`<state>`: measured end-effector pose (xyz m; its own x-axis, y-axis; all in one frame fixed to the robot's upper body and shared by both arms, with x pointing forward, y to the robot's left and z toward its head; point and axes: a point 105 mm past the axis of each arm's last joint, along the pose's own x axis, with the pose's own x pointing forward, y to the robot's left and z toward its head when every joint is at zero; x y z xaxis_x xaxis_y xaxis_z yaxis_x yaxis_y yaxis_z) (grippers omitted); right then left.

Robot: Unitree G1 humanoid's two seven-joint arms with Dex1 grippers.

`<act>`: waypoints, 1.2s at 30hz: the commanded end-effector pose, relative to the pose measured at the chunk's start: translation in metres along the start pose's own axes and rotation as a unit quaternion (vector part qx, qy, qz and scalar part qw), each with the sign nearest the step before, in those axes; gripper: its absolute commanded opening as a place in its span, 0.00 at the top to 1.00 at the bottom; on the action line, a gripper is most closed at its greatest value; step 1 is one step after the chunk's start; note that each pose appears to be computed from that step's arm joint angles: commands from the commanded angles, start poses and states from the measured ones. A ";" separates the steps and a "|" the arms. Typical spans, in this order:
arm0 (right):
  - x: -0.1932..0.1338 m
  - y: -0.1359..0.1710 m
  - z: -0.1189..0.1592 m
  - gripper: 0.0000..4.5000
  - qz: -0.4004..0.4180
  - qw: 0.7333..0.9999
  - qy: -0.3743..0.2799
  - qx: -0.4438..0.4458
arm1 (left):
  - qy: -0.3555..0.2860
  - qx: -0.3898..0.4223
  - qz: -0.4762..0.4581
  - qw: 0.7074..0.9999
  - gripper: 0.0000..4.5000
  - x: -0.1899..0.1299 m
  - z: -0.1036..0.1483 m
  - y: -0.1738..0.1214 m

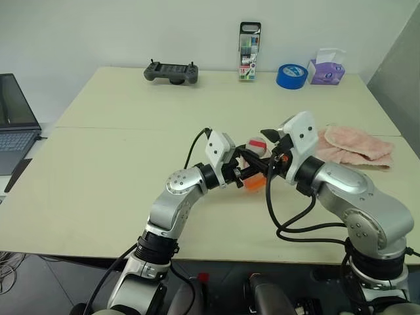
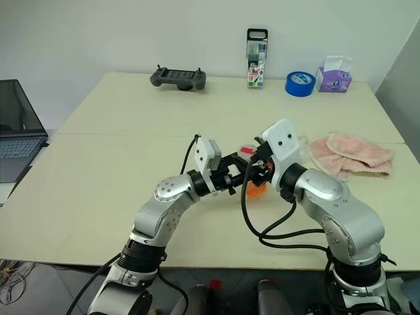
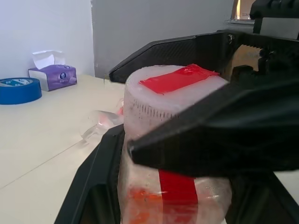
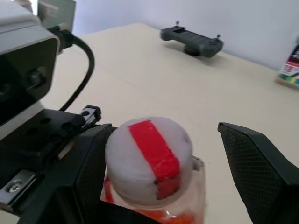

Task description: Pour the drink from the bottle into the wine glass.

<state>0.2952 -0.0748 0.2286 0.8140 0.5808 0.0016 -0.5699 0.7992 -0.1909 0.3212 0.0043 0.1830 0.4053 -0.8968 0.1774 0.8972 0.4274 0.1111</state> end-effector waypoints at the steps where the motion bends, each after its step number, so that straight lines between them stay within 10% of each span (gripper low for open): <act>1: -0.008 0.008 0.020 0.14 -0.044 0.998 -0.041 -0.001 | -0.015 0.029 0.005 0.999 0.52 0.003 0.011 0.004; 32: 0.000 0.016 0.012 0.37 -0.099 0.995 0.007 0.018 | -0.015 0.045 0.018 0.999 0.52 0.005 0.009 0.013; 36: 0.002 0.018 0.010 0.56 -0.094 0.995 0.016 0.011 | -0.017 0.047 0.021 0.999 0.52 0.005 0.010 0.014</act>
<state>0.2875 -0.0596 0.2253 0.9124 0.4078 -0.0338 -0.4081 0.9010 -0.1472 0.3360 0.0081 0.1746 0.4515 -0.8802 0.1467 0.8707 0.4705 0.1432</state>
